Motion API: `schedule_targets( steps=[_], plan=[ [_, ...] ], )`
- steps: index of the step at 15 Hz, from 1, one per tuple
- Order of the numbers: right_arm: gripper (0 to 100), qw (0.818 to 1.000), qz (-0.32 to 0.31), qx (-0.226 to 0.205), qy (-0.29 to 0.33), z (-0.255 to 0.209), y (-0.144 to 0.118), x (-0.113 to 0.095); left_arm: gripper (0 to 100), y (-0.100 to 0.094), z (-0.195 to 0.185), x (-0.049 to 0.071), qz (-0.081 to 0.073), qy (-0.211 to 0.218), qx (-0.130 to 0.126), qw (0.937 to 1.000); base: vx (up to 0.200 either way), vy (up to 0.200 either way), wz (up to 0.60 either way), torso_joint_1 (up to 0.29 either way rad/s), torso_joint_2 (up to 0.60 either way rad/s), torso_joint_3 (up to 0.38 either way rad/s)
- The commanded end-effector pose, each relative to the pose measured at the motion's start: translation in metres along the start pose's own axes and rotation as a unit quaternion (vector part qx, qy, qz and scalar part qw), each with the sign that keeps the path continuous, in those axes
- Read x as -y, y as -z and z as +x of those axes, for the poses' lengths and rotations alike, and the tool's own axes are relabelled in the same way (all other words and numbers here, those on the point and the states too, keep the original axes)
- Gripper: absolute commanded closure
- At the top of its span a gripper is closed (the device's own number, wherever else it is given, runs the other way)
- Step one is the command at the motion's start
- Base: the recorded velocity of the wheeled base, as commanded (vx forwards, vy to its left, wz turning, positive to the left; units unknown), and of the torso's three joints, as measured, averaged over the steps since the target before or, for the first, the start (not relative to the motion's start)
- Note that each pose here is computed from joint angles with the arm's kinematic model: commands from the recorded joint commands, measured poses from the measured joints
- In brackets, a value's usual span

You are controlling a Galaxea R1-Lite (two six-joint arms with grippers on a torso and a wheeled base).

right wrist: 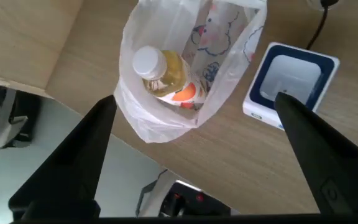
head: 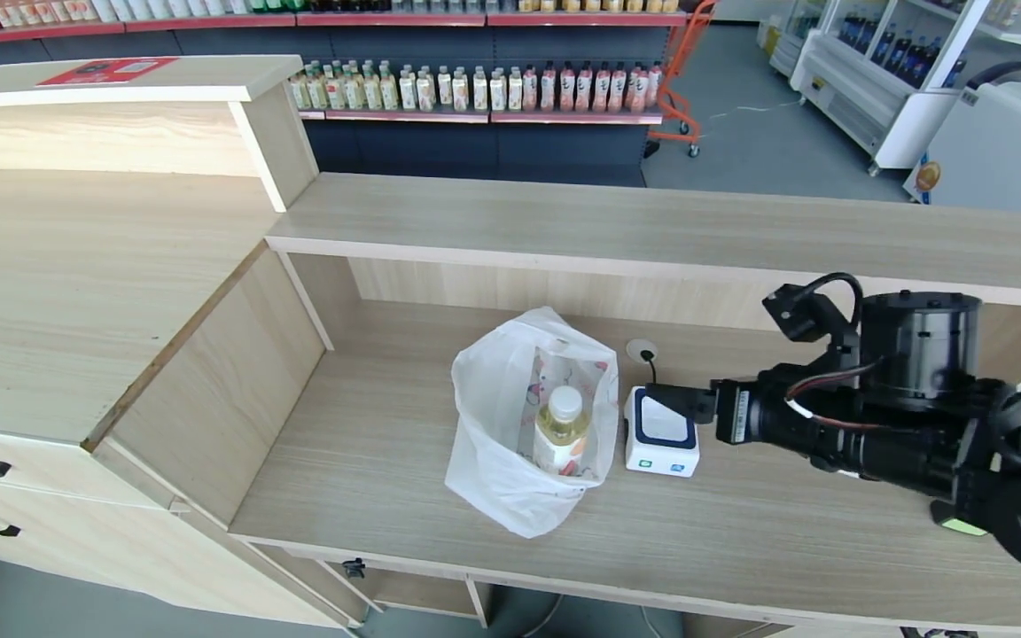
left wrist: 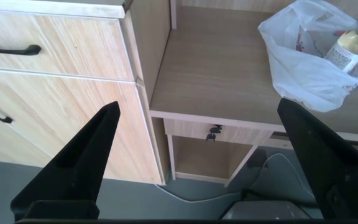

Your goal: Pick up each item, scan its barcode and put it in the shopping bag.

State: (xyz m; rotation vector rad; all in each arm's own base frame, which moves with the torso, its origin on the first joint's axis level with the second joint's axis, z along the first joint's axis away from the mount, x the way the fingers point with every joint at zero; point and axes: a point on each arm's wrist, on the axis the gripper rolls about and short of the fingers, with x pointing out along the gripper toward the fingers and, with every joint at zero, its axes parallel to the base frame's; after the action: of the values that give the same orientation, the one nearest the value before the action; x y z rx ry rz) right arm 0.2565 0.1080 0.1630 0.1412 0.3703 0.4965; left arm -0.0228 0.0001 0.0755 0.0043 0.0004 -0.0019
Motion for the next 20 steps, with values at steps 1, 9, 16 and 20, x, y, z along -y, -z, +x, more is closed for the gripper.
schedule_targets(
  steps=[1,9,16,20],
  plan=[
    [0,0.995,-0.033,0.02,0.095,-0.101,-0.009,0.024,0,0.0,0.0,0.0,0.0,0.0,0.0,1.0,0.0,0.0,0.0,0.0,0.0,0.0],
    [0,0.991,0.001,0.021,0.132,-0.116,-0.005,0.035,0,0.0,0.0,0.0,-0.001,0.0,-0.001,1.0,0.0,-0.025,0.0,0.001,0.0,0.001],
    [0,0.986,0.082,-0.001,0.143,-0.117,0.004,0.038,0,0.0,0.0,0.0,-0.002,0.0,-0.001,1.0,0.0,-0.2,0.0,0.001,0.0,0.005],
    [0,0.985,0.089,-0.005,0.144,-0.115,0.004,0.039,0,0.0,0.0,0.0,-0.003,0.0,-0.001,1.0,-0.1,-0.2,0.0,0.0,0.0,0.004]
  ],
)
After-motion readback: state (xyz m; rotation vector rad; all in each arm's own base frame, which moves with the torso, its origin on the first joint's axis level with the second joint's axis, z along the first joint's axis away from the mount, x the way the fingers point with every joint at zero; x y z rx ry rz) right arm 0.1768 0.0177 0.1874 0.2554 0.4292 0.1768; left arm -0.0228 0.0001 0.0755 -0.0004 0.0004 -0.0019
